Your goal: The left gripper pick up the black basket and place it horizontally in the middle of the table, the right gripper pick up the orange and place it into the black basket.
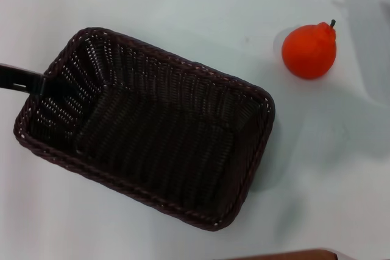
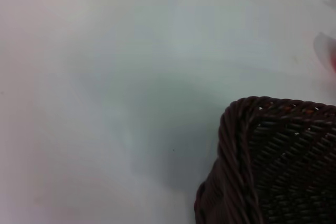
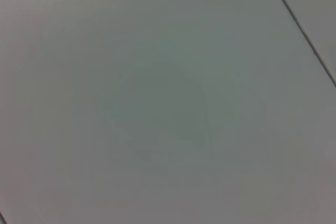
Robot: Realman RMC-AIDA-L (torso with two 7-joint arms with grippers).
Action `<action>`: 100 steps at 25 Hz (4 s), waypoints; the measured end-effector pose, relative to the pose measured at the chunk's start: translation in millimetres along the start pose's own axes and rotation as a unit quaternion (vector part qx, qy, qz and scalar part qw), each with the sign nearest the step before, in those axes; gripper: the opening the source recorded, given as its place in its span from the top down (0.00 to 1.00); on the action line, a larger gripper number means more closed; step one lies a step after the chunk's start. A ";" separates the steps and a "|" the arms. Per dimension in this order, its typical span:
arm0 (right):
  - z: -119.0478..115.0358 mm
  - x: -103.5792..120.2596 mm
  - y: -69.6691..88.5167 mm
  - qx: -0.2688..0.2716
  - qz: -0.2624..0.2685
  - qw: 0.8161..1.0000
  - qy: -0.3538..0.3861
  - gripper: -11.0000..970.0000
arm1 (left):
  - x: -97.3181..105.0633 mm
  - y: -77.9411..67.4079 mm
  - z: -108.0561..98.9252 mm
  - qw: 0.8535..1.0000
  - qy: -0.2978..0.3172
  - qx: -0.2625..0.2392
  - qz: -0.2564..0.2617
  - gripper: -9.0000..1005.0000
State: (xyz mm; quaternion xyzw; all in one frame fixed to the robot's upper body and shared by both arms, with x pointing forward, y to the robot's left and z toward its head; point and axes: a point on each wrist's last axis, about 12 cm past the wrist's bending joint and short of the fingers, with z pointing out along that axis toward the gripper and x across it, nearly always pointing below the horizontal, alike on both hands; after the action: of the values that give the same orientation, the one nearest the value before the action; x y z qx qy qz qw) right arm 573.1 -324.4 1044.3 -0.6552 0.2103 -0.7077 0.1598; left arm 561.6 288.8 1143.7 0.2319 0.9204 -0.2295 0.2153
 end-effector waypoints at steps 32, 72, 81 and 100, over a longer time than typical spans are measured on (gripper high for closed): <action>2.7 -2.0 -2.3 -0.002 0.004 1.000 -0.006 0.12 | 30.2 29.6 -7.8 0.936 -0.180 0.068 -0.294 0.81; 3.5 -2.9 -2.3 0.004 -0.007 1.000 -0.018 0.12 | 74.3 41.5 1.2 0.901 -0.219 0.095 -0.363 0.50; 23.8 28.5 -23.4 0.168 -0.065 0.982 -0.059 0.12 | 91.5 60.0 -32.3 0.882 -0.331 0.072 -0.328 0.42; 44.6 132.3 -51.5 0.335 -0.245 0.811 -0.414 0.04 | 98.6 37.2 -18.9 0.784 -0.615 0.034 -0.082 0.10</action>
State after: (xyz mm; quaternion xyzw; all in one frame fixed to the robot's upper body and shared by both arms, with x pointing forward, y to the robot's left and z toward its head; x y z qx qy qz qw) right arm 608.0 -350.4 1186.6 -0.8219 -0.2929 -0.4122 0.2624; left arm 496.9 360.4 1097.3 -0.0273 0.6003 -0.3717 0.7076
